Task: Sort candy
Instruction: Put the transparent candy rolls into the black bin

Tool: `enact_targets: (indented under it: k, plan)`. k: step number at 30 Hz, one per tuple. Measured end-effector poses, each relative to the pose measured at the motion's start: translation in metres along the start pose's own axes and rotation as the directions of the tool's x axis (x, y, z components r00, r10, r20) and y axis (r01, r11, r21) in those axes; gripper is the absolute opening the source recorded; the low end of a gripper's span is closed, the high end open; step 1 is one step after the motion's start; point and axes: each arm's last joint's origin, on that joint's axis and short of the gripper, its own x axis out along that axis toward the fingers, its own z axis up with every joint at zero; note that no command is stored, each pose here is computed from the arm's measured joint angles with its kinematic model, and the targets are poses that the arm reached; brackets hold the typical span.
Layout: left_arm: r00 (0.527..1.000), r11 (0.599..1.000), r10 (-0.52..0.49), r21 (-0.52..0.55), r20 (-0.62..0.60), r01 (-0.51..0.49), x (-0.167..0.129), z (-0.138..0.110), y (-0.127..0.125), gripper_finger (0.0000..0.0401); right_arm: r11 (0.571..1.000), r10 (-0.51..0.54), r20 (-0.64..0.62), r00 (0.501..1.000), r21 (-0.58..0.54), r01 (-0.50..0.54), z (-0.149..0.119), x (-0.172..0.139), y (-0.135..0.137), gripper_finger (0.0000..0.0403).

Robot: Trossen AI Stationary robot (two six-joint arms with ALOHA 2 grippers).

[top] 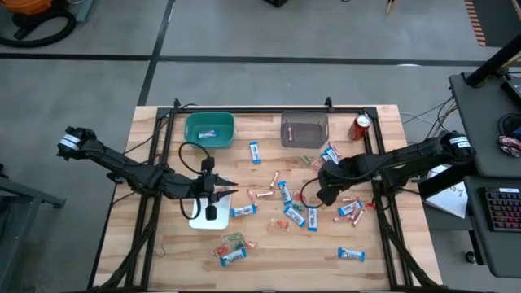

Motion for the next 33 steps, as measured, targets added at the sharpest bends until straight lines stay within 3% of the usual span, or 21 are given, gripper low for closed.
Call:
enact_targets:
  k: [8, 18, 23, 28, 33]
  plan:
    - [1.000, 1.000, 0.009, 0.015, 0.021, -0.010, 0.001, 0.009, -0.001, 0.0063, 0.995, -0.083, -0.073, 0.994, -0.056, 0.080, 0.013, 0.021, -0.007, 0.0161]
    - [1.000, 0.999, 0.009, 0.037, 0.019, -0.010, 0.002, 0.009, -0.001, 0.0063, 0.981, -0.176, -0.159, 0.971, -0.108, 0.160, 0.021, 0.049, -0.011, 0.0144]
    - [1.000, 0.999, 0.009, 0.039, 0.016, -0.010, 0.002, 0.008, -0.001, 0.0063, 0.979, -0.183, -0.173, 0.968, -0.121, 0.163, 0.022, 0.055, -0.010, 0.0113]
    - [1.000, 0.999, 0.021, 0.039, 0.015, -0.022, 0.002, 0.008, -0.001, 0.0063, 0.983, -0.162, -0.163, 0.973, -0.118, 0.144, 0.023, 0.055, -0.008, 0.0056]
    - [0.998, 1.000, 0.025, -0.012, 0.053, -0.024, 0.004, 0.010, -0.002, 0.0063, 0.984, -0.151, -0.132, 0.980, -0.116, 0.136, 0.025, 0.054, -0.007, 0.0015]
